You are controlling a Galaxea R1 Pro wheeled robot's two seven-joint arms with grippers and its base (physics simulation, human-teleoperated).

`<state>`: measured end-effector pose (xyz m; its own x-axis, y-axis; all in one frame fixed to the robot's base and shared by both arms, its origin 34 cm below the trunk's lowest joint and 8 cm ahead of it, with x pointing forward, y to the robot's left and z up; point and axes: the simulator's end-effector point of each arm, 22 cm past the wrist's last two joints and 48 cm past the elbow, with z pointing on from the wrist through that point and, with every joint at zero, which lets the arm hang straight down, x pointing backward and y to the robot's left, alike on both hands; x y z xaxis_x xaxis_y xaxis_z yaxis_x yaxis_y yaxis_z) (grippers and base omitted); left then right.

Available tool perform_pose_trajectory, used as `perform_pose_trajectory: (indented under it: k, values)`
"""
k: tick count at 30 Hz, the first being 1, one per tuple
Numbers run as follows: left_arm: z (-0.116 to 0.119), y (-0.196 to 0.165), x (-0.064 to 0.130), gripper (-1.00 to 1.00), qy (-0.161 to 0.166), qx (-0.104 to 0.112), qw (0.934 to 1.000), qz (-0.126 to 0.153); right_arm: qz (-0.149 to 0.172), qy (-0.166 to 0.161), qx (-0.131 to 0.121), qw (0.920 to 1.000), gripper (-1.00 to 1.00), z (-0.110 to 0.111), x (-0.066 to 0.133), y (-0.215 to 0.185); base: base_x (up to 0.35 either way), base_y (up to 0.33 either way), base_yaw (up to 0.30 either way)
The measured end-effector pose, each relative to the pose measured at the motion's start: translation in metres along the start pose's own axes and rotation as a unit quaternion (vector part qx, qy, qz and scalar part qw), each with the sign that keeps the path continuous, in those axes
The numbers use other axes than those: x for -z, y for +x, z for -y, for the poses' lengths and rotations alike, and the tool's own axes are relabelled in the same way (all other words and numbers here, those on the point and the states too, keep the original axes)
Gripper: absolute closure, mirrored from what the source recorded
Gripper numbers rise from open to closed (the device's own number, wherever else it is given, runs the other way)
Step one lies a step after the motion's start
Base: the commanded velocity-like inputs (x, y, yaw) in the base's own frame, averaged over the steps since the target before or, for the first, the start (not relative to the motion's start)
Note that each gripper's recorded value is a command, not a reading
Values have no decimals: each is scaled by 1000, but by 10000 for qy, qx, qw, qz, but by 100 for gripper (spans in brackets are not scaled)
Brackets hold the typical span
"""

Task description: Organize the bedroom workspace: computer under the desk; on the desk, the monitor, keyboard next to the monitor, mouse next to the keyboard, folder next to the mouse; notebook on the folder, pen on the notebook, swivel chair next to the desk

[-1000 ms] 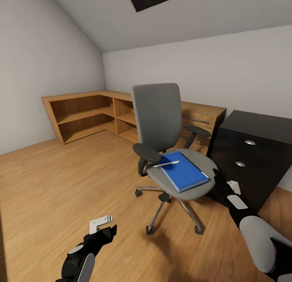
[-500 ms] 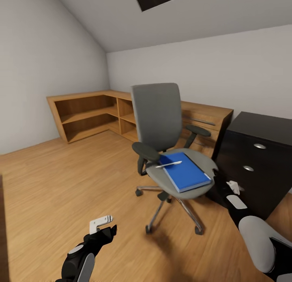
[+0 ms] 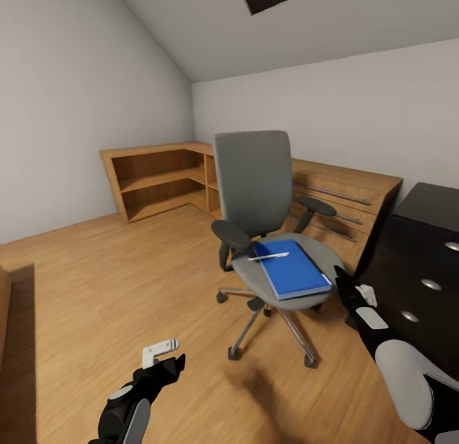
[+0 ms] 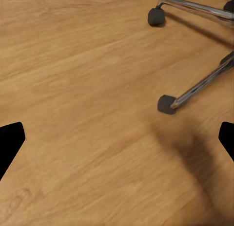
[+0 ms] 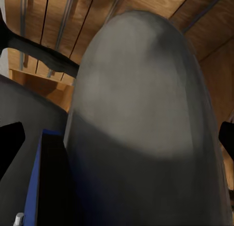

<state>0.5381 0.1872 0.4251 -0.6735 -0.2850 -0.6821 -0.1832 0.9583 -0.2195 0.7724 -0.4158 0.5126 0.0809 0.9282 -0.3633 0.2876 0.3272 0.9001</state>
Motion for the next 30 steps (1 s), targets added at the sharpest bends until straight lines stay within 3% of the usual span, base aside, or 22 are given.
perform_pose_trajectory:
  k: [18, 30]
  values:
    - [1, 0, 0, -100, 5, -4, 10000, 1, -13, 4, 15, 10000, -100, 0, 0, 1, 247, 0, 2]
    - [1, 0, 0, -100, 5, -4, 10000, 0, -23, 8, 16, 10000, -100, 1, 0, 2, 117, 8, 0]
